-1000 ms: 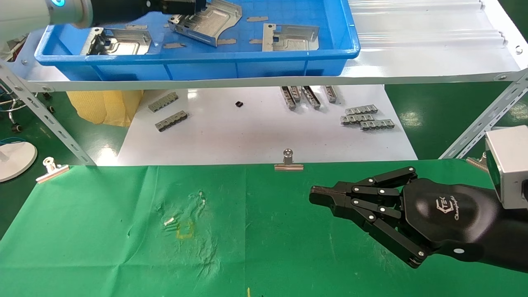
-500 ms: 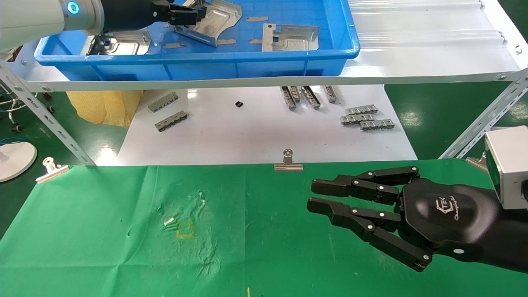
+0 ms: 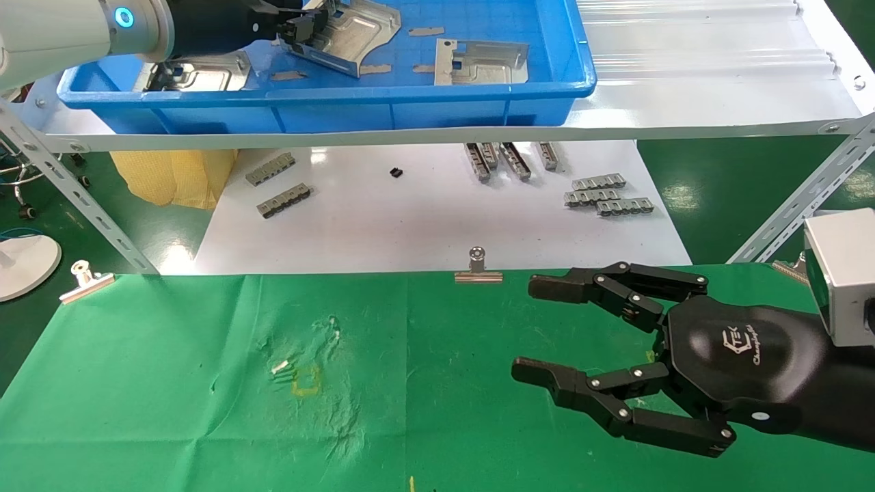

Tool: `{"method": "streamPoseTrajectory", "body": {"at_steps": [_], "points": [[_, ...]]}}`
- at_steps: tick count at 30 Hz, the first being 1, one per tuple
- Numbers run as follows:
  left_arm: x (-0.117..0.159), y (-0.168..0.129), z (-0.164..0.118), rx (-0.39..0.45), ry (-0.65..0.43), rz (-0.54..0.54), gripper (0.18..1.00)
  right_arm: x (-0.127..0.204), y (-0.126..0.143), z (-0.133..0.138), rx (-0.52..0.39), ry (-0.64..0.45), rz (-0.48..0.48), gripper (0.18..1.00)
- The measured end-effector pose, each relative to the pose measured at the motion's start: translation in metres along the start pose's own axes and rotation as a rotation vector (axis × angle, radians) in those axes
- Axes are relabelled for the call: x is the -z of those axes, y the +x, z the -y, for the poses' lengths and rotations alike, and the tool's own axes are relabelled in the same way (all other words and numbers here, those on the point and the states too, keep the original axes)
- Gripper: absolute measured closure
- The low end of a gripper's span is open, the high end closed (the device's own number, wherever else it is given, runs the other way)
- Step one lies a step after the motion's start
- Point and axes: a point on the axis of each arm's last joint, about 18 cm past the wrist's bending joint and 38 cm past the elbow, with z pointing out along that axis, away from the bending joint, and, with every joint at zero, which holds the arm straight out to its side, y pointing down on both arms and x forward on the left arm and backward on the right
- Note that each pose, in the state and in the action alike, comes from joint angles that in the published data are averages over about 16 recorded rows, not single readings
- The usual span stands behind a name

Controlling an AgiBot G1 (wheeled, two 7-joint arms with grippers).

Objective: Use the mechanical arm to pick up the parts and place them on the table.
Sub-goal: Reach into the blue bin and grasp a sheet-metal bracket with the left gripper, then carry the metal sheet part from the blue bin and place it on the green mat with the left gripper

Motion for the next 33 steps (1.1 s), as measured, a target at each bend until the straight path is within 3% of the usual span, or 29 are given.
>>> {"method": "streamPoseTrajectory", "body": {"at_steps": [5, 16, 23, 33], "points": [[0.001, 0.000, 0.003, 0.008, 0.010, 0.000, 0.789, 0.000, 0.000, 0.000, 0.000, 0.000, 0.000, 0.491], [0.022, -0.001, 0.035, -0.024, 0.094, -0.091, 0.902, 0.000, 0.000, 0.000, 0.000, 0.000, 0.000, 0.279], [0.058, 0.003, 0.045, -0.100, 0.154, -0.254, 0.911, 0.000, 0.000, 0.000, 0.000, 0.000, 0.000, 0.212], [0.119, 0.018, 0.028, -0.266, 0.215, -0.527, 0.911, 0.000, 0.000, 0.000, 0.000, 0.000, 0.000, 0.180]]}}
